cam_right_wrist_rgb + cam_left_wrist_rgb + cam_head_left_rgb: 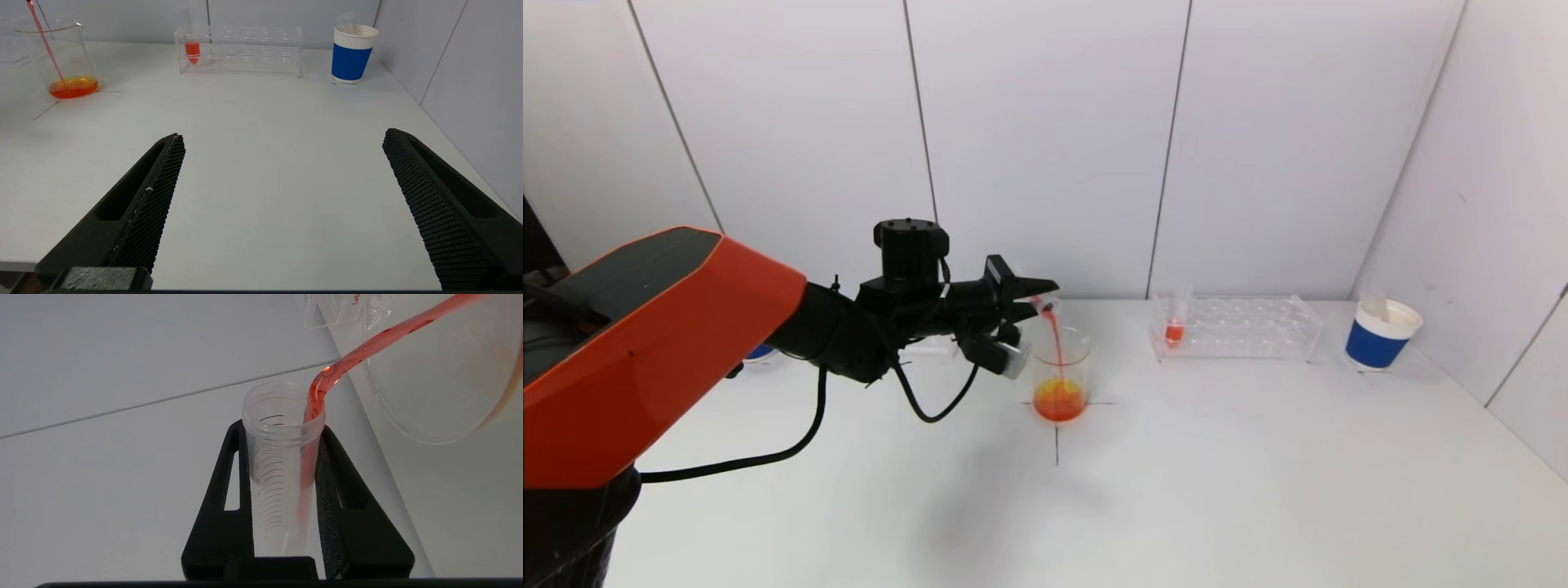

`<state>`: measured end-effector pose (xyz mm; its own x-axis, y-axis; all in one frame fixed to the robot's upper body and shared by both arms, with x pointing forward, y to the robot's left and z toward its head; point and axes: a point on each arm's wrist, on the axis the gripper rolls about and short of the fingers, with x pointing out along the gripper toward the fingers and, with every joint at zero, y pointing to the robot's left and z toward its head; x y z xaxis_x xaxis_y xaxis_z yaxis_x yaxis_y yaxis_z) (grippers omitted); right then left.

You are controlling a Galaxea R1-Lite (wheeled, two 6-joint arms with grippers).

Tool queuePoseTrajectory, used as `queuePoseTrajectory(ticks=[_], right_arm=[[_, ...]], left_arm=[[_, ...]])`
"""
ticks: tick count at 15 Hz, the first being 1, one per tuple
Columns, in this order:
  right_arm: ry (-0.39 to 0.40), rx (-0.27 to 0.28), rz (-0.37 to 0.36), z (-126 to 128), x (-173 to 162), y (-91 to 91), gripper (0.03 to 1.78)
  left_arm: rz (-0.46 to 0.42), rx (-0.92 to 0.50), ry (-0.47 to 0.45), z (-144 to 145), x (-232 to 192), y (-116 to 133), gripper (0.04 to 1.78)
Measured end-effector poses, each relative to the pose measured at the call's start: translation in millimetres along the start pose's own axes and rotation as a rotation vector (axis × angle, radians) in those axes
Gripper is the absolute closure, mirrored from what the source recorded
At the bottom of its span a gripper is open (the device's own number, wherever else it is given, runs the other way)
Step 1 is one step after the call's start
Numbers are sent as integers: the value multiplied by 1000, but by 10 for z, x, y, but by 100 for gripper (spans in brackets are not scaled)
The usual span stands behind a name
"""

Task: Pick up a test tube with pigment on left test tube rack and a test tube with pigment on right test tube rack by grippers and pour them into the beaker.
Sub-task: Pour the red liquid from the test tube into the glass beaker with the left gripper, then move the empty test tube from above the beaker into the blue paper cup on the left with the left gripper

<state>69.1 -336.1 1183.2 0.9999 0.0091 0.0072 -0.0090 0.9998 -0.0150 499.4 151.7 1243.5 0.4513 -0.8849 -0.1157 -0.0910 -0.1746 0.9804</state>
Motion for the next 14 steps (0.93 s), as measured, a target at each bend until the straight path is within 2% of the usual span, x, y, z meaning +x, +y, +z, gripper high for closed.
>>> queuePoseTrajectory(ticks=[14], right_arm=[[0,0,0,0,0,0,5]], left_arm=[[-18,135,14,63,-3,100,137]])
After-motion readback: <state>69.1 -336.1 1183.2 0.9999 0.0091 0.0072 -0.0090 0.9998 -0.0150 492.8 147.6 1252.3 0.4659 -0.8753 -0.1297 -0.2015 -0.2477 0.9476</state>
